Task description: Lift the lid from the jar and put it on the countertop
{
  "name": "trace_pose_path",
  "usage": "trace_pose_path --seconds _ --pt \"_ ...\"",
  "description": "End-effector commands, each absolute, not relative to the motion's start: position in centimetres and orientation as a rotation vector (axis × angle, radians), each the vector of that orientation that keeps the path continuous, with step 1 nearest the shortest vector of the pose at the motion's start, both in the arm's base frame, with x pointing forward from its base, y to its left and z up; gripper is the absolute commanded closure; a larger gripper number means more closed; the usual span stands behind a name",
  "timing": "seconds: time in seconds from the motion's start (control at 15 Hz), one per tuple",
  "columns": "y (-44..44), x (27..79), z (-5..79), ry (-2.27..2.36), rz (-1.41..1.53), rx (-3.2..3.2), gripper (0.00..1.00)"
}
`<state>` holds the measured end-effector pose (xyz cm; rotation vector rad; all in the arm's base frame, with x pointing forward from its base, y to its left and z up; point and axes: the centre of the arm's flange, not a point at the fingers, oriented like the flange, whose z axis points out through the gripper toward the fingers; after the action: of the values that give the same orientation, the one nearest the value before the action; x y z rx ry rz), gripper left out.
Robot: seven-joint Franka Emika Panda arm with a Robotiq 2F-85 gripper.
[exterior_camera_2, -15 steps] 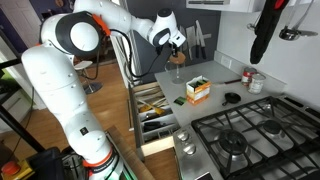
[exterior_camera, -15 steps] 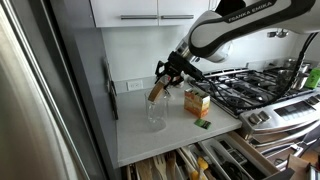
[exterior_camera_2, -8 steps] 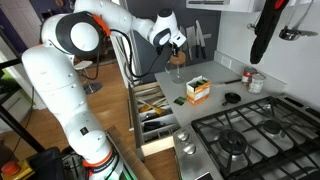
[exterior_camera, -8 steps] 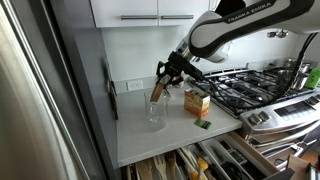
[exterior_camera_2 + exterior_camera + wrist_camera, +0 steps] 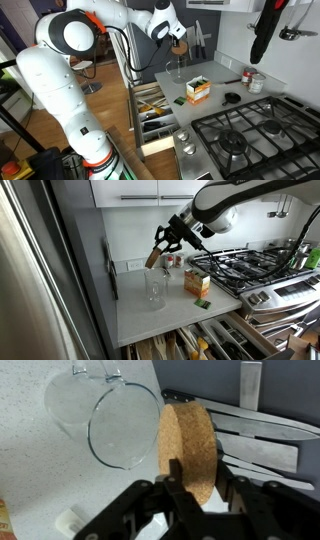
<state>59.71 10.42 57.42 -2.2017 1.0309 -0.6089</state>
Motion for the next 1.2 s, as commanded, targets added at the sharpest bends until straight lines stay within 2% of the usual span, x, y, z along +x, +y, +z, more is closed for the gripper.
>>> trace_pose_path --seconds 0.0,0.53,0.87,1.13 --pt "8.3 56.7 60.0 0.994 -0.639 -2.144 0.87" --pt "2.4 48.8 61.5 0.650 -0.574 -2.144 0.87" --pt "-0.8 45.0 57.6 0.459 -0.452 -2.199 0.87" --pt "-1.1 44.1 52.5 0.388 -0.367 -2.288 0.87"
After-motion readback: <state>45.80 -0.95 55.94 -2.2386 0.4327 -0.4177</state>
